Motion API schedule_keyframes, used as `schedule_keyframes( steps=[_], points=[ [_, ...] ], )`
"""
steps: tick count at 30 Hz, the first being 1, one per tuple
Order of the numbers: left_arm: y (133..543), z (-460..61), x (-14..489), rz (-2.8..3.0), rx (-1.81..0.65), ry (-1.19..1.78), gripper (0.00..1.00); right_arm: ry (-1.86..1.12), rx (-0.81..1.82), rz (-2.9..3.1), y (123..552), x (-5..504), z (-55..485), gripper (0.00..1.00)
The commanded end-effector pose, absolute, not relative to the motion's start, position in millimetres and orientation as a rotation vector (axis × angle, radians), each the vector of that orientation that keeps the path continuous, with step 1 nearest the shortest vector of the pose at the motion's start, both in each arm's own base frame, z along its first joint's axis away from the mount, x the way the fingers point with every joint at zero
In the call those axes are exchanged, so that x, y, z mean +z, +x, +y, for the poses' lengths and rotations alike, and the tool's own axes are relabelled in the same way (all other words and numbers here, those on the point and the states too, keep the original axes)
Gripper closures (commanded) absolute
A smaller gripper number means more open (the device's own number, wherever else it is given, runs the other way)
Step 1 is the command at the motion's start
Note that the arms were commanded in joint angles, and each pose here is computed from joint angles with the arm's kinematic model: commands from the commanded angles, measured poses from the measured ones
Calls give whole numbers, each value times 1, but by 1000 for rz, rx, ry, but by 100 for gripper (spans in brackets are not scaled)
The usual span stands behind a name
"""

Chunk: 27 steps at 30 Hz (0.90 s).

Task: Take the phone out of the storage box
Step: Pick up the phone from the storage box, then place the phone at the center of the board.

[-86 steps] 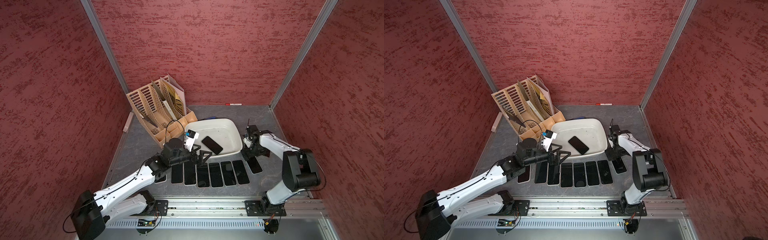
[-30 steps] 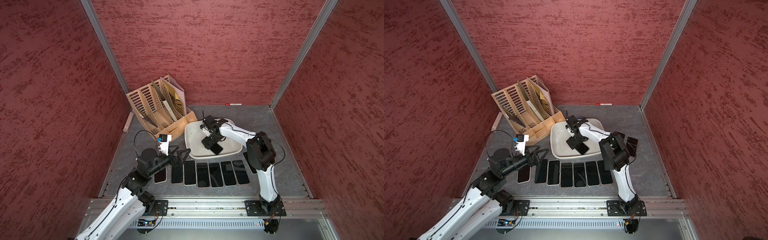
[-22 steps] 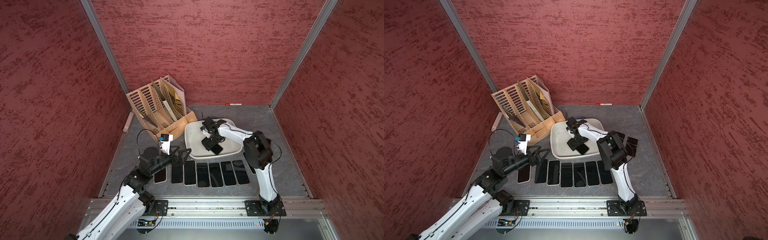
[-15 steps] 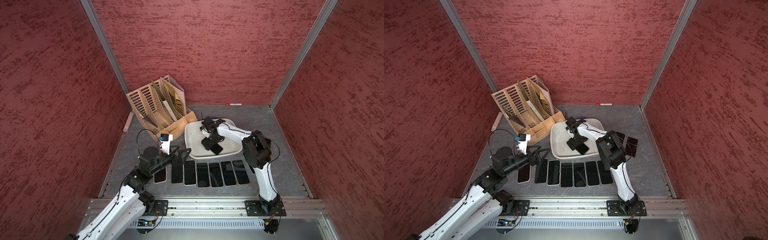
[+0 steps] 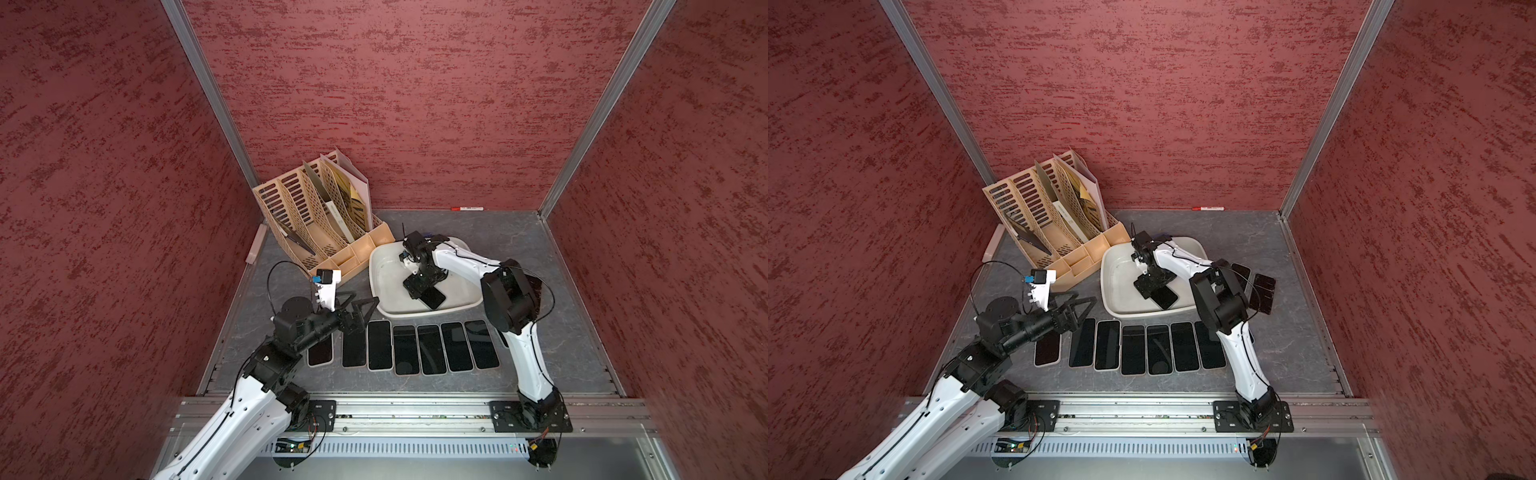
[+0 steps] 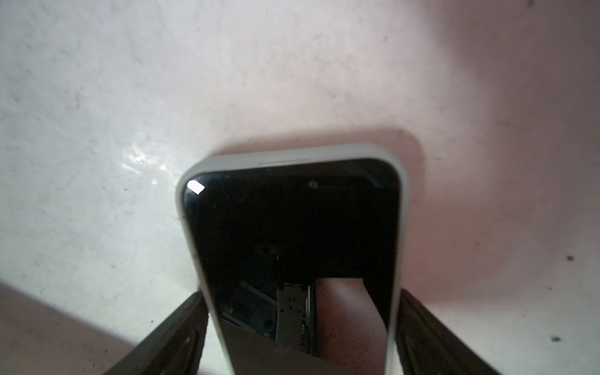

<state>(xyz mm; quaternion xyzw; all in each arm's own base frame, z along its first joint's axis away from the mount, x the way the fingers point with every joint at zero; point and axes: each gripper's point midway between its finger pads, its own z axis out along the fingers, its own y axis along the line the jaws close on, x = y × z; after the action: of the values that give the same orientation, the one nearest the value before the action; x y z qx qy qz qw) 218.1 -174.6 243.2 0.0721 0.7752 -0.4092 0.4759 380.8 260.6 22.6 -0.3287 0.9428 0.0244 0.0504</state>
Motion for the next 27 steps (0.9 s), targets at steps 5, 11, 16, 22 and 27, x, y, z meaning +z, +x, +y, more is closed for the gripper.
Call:
schedule_keyframes(
  steps=[5,11,16,22,27],
  points=[
    [220,-170,234,1907,-995,124,0,-937,-25,2845,394,37,251,27],
    [229,-181,231,1928,-1064,97,0,-786,81,2736,413,104,250,41],
    [239,-193,226,1984,-1125,66,0,-653,138,2669,420,158,230,41],
    [252,-212,228,2028,-1175,110,0,-419,96,2677,408,190,151,41],
    [259,-222,232,2016,-1195,161,0,-174,-6,2736,370,183,56,40]
  ],
)
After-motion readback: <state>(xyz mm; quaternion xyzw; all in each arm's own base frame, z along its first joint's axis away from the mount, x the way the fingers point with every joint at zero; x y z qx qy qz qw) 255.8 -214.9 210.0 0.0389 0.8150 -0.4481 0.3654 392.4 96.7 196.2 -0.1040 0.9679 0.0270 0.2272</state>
